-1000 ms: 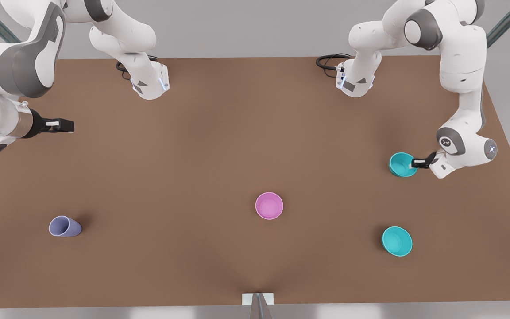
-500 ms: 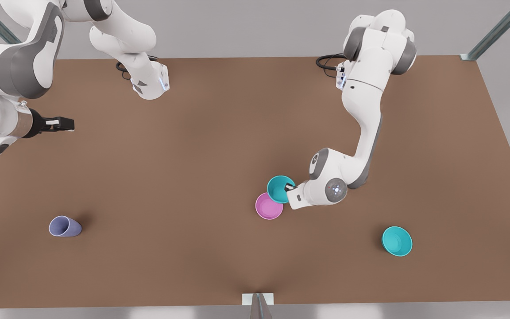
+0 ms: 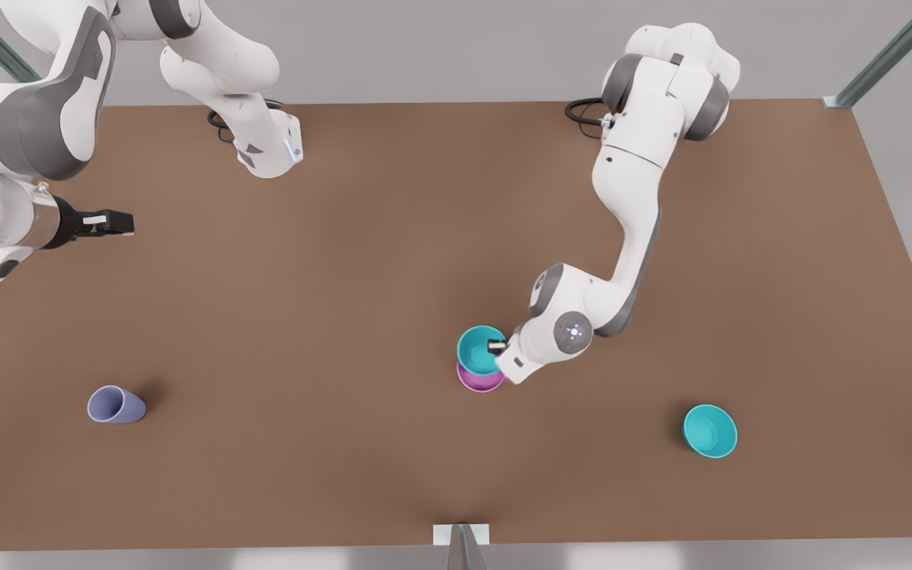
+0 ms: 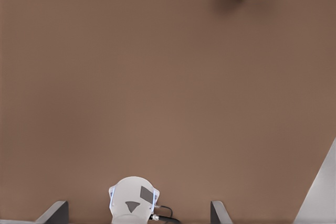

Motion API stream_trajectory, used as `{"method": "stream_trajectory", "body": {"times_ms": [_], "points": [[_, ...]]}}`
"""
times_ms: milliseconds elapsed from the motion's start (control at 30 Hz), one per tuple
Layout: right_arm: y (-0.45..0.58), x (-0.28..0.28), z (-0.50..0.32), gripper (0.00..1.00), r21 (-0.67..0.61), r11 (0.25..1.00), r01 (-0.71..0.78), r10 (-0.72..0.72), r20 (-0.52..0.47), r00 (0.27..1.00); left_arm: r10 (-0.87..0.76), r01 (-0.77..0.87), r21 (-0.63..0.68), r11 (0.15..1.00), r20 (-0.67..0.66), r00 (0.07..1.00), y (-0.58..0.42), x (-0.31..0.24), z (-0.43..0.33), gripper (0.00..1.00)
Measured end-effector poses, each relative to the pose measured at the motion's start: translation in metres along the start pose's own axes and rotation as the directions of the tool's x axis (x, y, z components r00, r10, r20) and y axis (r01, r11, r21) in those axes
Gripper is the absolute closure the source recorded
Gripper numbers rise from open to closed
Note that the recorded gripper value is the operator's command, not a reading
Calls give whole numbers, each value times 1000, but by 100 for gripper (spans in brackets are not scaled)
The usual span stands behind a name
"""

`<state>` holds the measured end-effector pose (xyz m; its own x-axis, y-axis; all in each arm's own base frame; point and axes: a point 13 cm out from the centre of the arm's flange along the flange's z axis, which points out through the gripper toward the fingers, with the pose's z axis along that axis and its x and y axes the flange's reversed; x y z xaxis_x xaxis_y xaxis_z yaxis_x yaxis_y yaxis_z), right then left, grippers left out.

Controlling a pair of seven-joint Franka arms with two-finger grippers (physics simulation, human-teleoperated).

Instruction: Stack the blue bowl on the pink bowl

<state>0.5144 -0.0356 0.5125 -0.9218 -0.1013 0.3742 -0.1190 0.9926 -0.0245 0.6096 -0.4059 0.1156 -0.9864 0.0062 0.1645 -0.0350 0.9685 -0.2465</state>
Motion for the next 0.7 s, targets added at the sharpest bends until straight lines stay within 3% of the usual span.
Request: {"method": "stream_trajectory", "body": {"times_ms": [633,667,700], "points": [[-7,3,0,0,-4,1000,-7,7,-2,1000,-243,241,43,970,43,969,-3,-14,-6,79],[-8,3,0,0,-4,1000,-9,9,-2,1000,-249,247,44,968,44,967,-3,-14,-5,0],[-8,3,0,0,-5,1000,-9,9,-3,1000,-255,253,47,966,43,966,-3,-15,-5,0]]}}
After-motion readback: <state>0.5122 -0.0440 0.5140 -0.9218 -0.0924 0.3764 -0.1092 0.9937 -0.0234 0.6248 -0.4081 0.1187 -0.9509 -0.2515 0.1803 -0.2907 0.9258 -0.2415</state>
